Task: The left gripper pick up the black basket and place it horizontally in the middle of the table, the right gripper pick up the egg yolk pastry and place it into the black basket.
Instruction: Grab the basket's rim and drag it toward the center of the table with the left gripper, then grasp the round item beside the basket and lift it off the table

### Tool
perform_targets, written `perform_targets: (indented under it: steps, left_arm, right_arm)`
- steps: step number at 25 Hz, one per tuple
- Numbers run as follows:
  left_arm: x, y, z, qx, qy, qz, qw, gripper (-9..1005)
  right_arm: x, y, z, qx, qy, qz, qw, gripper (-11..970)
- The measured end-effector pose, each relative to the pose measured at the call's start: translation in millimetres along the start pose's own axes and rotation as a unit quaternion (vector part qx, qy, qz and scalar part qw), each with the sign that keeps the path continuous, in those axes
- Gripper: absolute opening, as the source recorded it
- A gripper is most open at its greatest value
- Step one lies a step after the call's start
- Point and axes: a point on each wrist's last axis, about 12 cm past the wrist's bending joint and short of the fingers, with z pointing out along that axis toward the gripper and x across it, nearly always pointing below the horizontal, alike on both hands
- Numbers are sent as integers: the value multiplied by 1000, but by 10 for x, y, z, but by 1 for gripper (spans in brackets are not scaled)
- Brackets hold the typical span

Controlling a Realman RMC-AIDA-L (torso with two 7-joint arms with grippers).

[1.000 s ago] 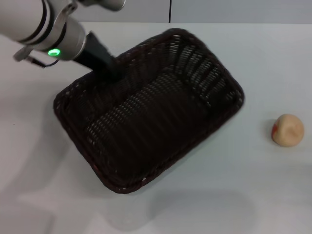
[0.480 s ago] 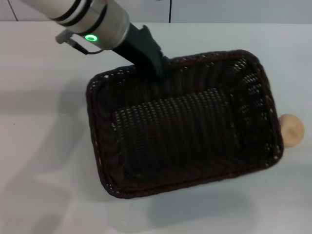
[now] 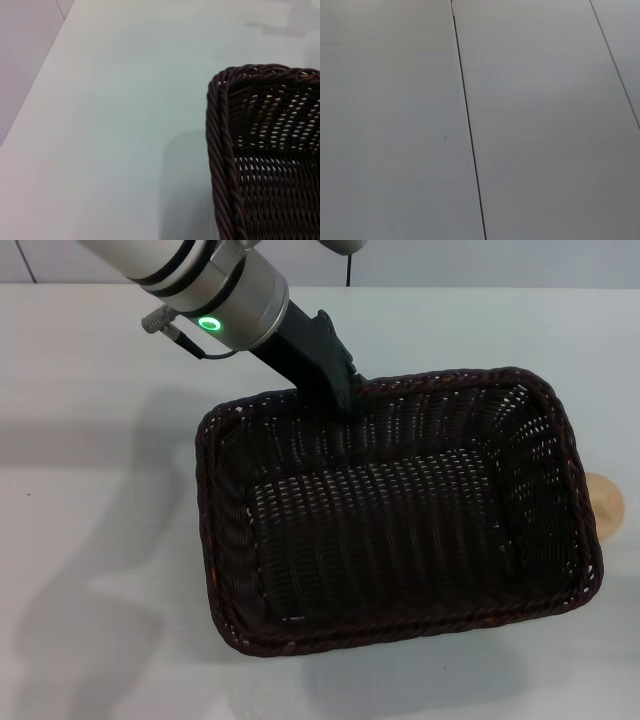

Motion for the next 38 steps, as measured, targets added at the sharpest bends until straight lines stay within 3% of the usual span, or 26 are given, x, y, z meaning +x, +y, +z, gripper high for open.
perform_targets:
  steps: [6, 11, 17, 20, 22, 24, 26, 27, 28, 29, 31, 35, 38]
  left_arm:
    - [-17, 80, -1, -18, -21, -21, 999, 207]
    - [-24, 63, 19, -16, -28, -16, 999, 231]
    - [-69, 61, -2, -30, -36, 2, 999, 493]
    - [-96, 147, -99, -89, -71, 4, 993, 614]
    - [-87, 221, -199, -154, -110, -4, 982, 695]
    - [-12, 281, -312, -243, -172, -28, 954, 695]
    - [108, 294, -390, -331, -235, -62, 912, 696]
    - [248, 273, -460, -416, -273, -85, 863, 696]
    - [248, 273, -460, -416, -273, -85, 863, 696]
    - [330, 239, -477, -455, -280, -93, 840, 696]
    - [432, 164, -470, -504, -282, -95, 811, 697]
    - [583, -33, -351, -571, -275, -80, 769, 700]
    - [757, -156, -307, -598, -303, -122, 732, 703]
  right_arm:
    - [0, -3, 1, 0, 0, -1, 1000, 818]
    - [3, -5, 1, 0, 1, -1, 1000, 819]
    - [7, -6, -4, 0, 4, -1, 1000, 818]
    - [7, -8, -4, 0, 4, -1, 1000, 819]
    - [16, -13, -3, 1, 9, -2, 1000, 819]
    - [54, -15, 4, 1, 24, -1, 1000, 818]
    - [119, -11, 17, -1, 49, 0, 999, 818]
    - [177, -1, 33, -8, 72, -2, 997, 818]
    - [177, -1, 33, -8, 72, -2, 997, 818]
    - [201, 13, 46, -13, 79, -7, 997, 818]
    - [248, 53, 83, -25, 92, -21, 995, 818]
    - [329, 146, 144, -52, 113, -27, 992, 819]
    - [386, 205, 187, -68, 129, -24, 989, 819]
